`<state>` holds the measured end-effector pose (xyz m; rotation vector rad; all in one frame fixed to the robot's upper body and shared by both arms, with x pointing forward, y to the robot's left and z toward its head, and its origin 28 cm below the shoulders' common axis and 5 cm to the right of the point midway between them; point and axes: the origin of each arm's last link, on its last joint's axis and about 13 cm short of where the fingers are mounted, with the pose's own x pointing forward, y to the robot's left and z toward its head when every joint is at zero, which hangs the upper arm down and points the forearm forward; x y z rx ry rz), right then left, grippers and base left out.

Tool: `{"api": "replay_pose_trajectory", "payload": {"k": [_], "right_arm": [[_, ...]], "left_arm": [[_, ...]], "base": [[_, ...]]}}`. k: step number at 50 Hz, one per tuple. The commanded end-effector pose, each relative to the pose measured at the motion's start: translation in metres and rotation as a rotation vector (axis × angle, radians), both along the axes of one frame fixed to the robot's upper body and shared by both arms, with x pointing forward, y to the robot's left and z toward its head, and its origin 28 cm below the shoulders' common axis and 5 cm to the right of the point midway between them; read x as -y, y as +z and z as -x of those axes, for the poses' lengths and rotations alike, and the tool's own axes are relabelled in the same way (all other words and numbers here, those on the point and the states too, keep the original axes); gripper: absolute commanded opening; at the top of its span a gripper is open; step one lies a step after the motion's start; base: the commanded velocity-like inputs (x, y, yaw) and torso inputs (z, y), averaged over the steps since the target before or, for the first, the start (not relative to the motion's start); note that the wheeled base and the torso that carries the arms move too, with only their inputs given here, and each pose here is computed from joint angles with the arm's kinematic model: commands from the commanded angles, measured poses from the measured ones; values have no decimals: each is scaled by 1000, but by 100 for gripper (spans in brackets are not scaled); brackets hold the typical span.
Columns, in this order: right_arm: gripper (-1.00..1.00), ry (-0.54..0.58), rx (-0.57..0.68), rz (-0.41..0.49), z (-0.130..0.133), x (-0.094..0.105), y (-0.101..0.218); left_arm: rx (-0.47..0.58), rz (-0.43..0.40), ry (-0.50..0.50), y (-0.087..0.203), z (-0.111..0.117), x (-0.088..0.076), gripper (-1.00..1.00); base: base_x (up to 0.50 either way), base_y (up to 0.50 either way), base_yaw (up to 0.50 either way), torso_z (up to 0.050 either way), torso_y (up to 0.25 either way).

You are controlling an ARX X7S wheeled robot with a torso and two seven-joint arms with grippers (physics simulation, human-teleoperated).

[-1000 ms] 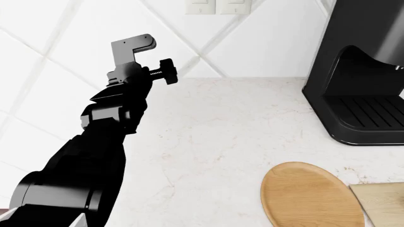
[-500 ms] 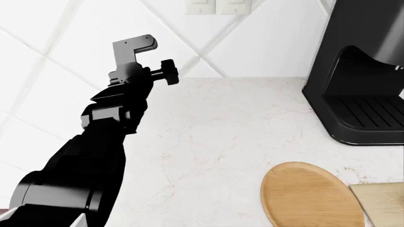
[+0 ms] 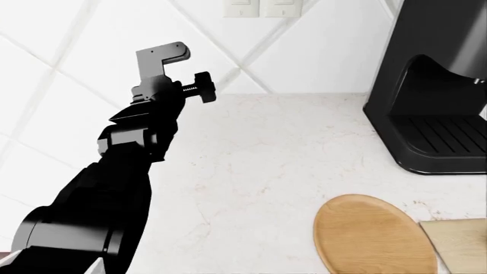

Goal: Pick the chicken breast from the plate and place it on the cutting board. Then pick the condiment bottle from the cabinet and place it next to the cutting board.

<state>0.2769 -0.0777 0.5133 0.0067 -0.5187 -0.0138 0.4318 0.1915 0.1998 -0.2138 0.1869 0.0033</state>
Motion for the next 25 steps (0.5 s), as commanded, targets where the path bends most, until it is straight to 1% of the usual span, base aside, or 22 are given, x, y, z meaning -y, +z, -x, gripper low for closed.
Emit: {"api": "replay_pose_trajectory", "payload": {"k": [1, 6, 10, 11, 15, 25], "right_arm": [[100, 121, -358, -50, -52, -7, -56], [100, 205, -430, -50, -60, -11, -63], [100, 233, -510, -52, -67, -12, -69], [-100, 235, -528, -53, -69, -12, -70], [-100, 237, -556, -65, -74, -11, -75], [-100, 232, -546, -91, -74, -10, -75]], "left_arm": [[0, -1, -2, 0, 0, 0, 100], [-2, -4, -2, 0, 0, 0, 100], [-5, -8, -3, 0, 0, 0, 100], [-5, -9, -4, 0, 0, 0, 100], [-7, -11, -7, 0, 0, 0, 100], [-8, -17, -10, -1, 0, 0, 100]], "base": [[0, 0, 0, 0, 0], [0, 0, 0, 0, 0], [11, 1, 4, 0, 0], [14, 3, 8, 0, 0], [14, 4, 10, 0, 0], [14, 5, 12, 0, 0]]}}
